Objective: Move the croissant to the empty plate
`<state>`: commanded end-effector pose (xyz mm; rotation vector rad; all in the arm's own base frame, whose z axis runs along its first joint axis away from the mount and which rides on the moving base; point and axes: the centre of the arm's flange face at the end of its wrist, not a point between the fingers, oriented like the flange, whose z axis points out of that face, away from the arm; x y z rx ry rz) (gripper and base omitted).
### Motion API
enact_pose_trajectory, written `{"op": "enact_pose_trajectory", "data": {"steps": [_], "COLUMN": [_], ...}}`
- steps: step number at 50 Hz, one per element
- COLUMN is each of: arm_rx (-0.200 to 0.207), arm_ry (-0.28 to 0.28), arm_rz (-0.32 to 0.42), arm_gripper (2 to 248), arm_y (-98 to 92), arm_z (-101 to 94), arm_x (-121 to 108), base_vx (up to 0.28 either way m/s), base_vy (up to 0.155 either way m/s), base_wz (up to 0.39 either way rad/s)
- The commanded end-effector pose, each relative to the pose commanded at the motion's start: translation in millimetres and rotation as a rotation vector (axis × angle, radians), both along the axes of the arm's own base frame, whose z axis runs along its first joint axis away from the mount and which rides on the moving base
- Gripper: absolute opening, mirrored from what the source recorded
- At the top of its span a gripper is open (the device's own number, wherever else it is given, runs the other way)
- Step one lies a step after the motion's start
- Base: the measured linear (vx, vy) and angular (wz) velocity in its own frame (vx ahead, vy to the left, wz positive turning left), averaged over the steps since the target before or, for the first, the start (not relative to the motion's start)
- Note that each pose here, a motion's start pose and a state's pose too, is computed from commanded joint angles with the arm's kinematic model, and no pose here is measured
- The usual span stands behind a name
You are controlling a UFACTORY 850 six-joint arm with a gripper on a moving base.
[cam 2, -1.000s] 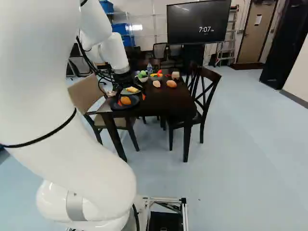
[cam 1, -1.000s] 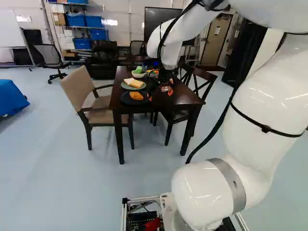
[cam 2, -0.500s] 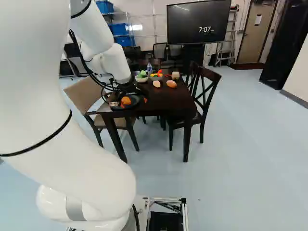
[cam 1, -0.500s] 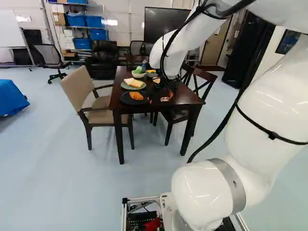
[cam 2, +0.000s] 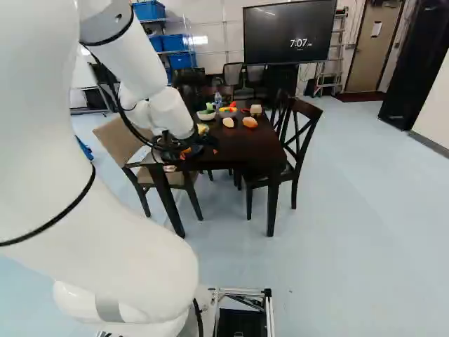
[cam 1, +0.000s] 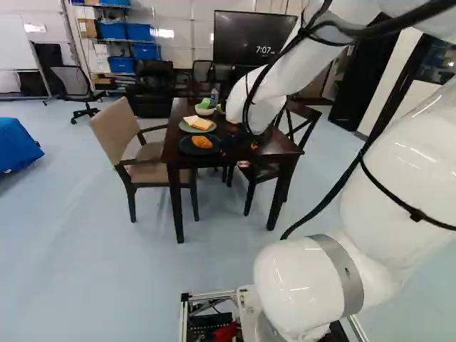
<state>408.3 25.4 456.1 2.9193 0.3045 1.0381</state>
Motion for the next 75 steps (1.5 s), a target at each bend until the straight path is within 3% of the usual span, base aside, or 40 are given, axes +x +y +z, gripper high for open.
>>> {"op": "enact_pose_trajectory", "data": {"steps": [38,75], "arm_rx": [0.071,0.116], "arm_ry": [-0.282,-0.461], "arm_rz": [-0.08,-0.125], "arm_gripper": [247,247], "arm_y": [-14.6,-22.2], "arm_z": [-50.9,-78.0], "arm_x": [-63,-111], "base_vx": [0.0,0.0], "base_vy": [0.0,0.0], "base_wz": [0.0,0.0]}}
